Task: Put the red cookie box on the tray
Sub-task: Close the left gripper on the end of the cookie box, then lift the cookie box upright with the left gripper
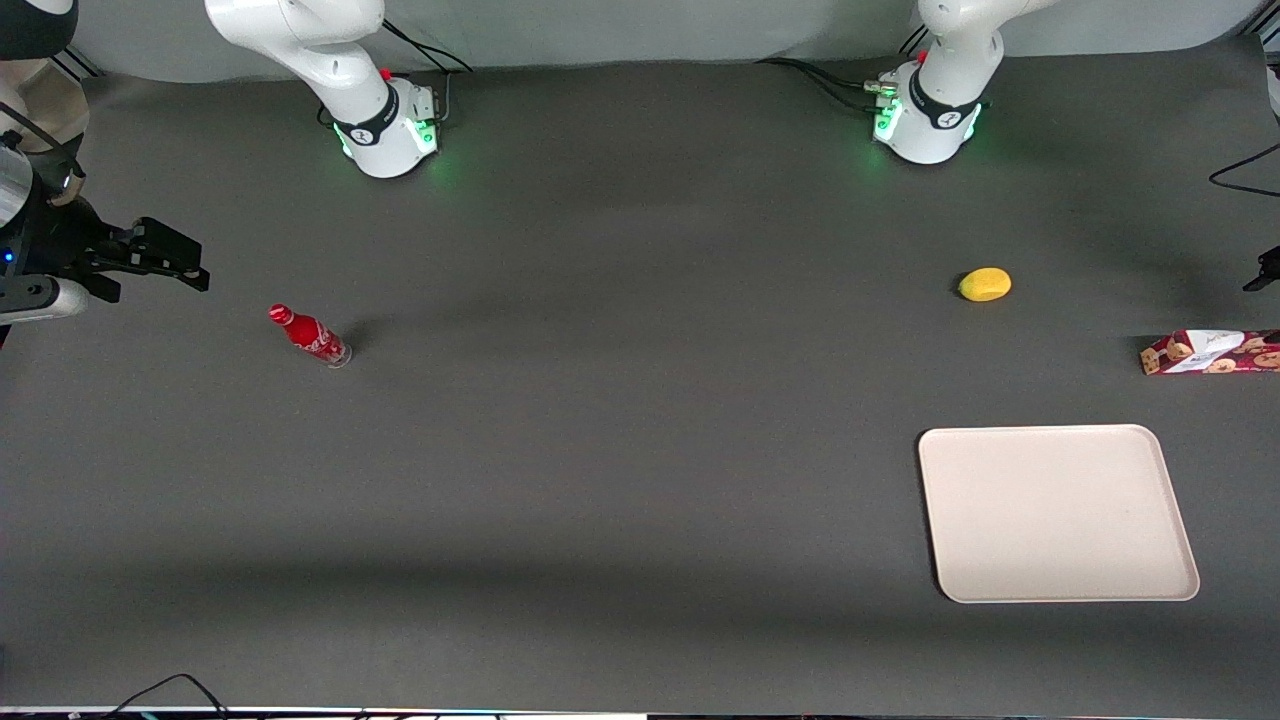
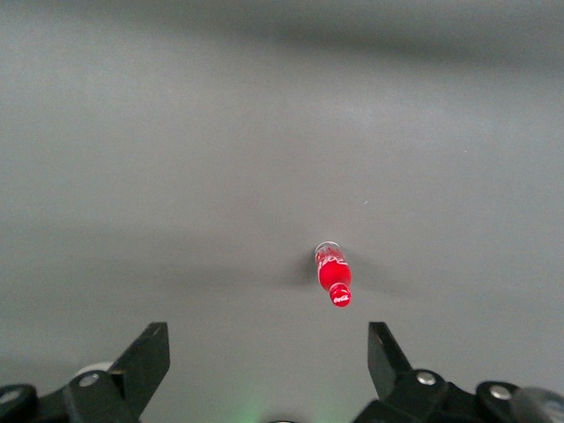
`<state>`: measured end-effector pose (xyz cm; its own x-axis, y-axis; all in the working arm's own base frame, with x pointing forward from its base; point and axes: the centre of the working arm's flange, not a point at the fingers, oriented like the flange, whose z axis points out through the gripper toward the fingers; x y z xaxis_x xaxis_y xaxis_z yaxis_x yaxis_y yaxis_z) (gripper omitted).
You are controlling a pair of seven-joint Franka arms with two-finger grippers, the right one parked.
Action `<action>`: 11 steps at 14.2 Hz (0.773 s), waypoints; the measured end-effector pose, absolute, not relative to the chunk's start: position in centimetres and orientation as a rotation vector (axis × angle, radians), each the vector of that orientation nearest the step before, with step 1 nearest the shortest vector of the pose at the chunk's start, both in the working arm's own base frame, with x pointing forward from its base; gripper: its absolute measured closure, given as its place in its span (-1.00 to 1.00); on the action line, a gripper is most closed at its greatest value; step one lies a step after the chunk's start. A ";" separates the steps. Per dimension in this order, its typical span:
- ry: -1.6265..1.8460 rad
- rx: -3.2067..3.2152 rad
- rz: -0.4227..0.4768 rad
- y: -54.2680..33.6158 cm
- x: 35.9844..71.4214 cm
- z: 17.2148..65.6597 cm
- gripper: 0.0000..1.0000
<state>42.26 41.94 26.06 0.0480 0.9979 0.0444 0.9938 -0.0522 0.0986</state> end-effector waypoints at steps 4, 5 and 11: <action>2.147 2.232 0.141 42.1 42.8 24.9 -1.00; 2.151 2.232 0.131 42.1 42.8 24.5 -1.00; 2.151 2.247 0.093 41.6 43.3 22.0 -1.00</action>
<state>43.32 41.57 22.04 0.0428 0.9988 0.0228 0.9971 -0.0442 0.0621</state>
